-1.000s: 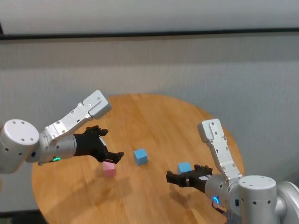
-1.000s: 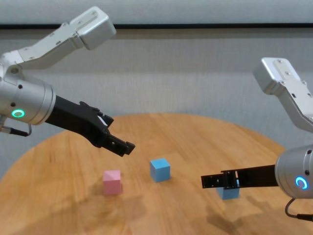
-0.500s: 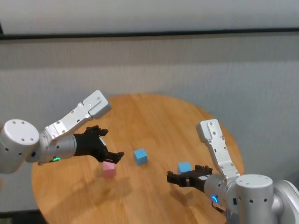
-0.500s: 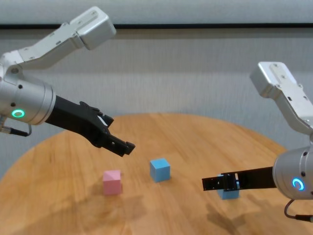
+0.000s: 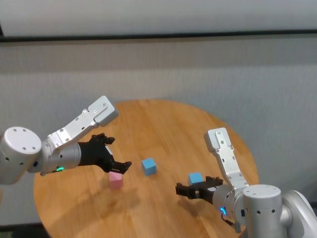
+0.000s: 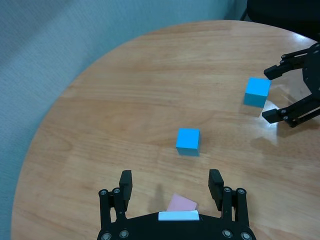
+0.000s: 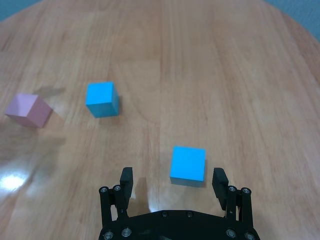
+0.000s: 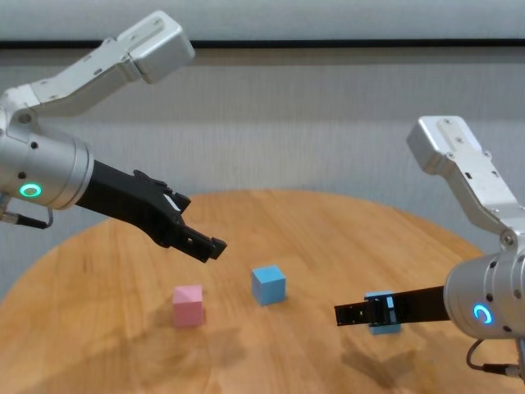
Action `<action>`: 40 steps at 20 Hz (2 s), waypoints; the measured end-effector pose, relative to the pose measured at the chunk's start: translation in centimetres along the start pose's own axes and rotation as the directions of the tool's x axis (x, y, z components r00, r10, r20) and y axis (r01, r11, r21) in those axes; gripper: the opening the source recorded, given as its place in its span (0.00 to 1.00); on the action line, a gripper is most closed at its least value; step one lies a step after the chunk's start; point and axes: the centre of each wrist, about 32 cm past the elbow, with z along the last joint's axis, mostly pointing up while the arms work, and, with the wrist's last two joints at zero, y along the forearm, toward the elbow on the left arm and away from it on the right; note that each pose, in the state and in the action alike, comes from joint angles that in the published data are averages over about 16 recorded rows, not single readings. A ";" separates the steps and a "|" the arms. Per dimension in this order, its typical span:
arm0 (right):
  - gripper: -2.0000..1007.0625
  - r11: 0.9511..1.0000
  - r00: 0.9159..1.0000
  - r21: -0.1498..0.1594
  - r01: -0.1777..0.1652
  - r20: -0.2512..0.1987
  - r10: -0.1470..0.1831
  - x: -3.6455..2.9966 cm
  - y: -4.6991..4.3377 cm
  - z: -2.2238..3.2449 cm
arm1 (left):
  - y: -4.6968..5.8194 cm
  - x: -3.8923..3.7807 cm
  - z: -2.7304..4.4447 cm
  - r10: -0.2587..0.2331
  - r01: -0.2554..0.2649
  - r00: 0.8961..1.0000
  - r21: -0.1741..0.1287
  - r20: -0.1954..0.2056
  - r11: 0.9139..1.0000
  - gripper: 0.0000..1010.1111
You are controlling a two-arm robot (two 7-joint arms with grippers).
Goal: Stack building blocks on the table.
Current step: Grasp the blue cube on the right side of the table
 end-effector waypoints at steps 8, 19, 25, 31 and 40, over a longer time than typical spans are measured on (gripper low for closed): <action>0.99 1.000 1.000 -0.002 0.018 0.004 -0.018 0.01 0.57 -0.03 | 0.0 0.00 0.00 0.000 0.000 1.000 0.000 0.000 1.000 0.99; 0.99 1.000 1.000 0.002 0.019 0.013 -0.019 0.05 1.20 -0.07 | 0.0 0.00 0.00 0.000 0.000 1.000 0.000 0.000 1.000 0.99; 0.99 1.000 1.000 0.004 0.021 0.024 -0.021 0.05 1.53 -0.16 | 0.0 0.00 0.00 0.000 0.000 1.000 0.000 0.000 1.000 0.99; 0.99 1.000 0.999 0.006 0.023 0.040 -0.024 0.08 1.78 -0.28 | 0.0 0.00 0.00 0.000 0.000 1.000 0.000 0.000 1.000 0.99; 0.98 1.000 0.998 0.010 0.025 0.060 -0.025 0.07 2.00 -0.31 | 0.0 0.00 0.00 0.000 0.000 1.000 0.000 0.000 1.000 0.99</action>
